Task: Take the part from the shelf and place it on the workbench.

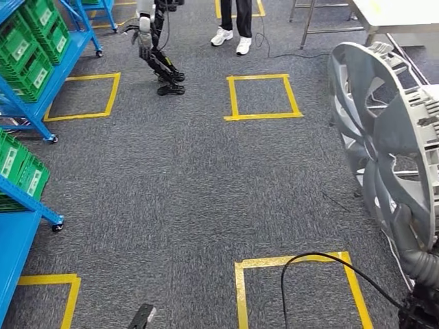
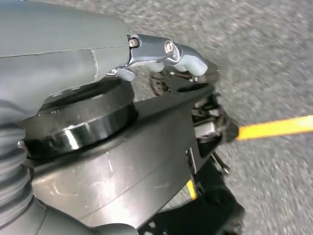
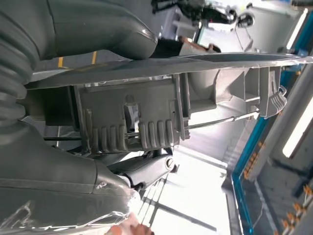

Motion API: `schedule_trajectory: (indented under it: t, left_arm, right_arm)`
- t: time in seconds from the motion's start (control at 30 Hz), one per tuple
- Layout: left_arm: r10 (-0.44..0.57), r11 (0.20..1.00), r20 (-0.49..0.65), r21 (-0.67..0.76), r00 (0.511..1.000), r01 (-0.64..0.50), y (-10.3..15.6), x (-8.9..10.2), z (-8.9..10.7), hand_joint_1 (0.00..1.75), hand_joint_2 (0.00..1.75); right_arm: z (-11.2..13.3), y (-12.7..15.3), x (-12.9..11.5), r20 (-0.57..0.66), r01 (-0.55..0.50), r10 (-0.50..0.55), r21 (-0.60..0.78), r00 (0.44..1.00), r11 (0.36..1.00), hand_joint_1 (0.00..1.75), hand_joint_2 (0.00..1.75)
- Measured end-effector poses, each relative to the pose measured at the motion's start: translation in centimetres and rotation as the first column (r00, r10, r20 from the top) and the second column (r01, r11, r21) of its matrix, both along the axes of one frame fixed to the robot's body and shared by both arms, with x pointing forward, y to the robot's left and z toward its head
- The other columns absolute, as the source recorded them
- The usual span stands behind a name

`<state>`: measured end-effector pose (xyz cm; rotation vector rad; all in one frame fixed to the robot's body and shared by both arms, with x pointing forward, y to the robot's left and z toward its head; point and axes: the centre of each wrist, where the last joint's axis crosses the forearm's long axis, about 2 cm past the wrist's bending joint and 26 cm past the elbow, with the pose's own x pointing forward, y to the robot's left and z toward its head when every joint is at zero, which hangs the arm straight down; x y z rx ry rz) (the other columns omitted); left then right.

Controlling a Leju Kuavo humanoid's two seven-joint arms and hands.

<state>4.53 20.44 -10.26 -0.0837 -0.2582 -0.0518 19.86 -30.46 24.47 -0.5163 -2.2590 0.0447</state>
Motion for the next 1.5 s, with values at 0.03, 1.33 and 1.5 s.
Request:
schedule_trajectory:
  t: [0.03, 1.33, 1.5]
  left_arm:
    - [0.001, 1.0, 0.001, -0.002, 1.0, -0.001, 0.0, 0.0, 0.0, 0.0, 1.75]
    - [0.088, 0.996, -0.022, 0.0, 0.996, -0.088, 0.7, -0.3, -0.1, 0.0, 1.75]
    - [0.088, 0.996, -0.022, 0.001, 0.996, -0.088, 0.6, -0.1, -0.1, 0.0, 1.75]
  right_arm:
    - [0.0, 0.0, 0.0, 0.002, 0.0, 0.0, 0.0, 1.0, 1.0, 1.75, 1.75]
    - [0.9, -0.9, -0.5, 0.046, 0.068, -0.068, 0.0, 0.997, 0.998, 1.75, 1.75]
    - [1.0, -1.2, -1.0, 0.055, 0.087, -0.086, -0.003, 0.995, 0.996, 1.75, 1.75]
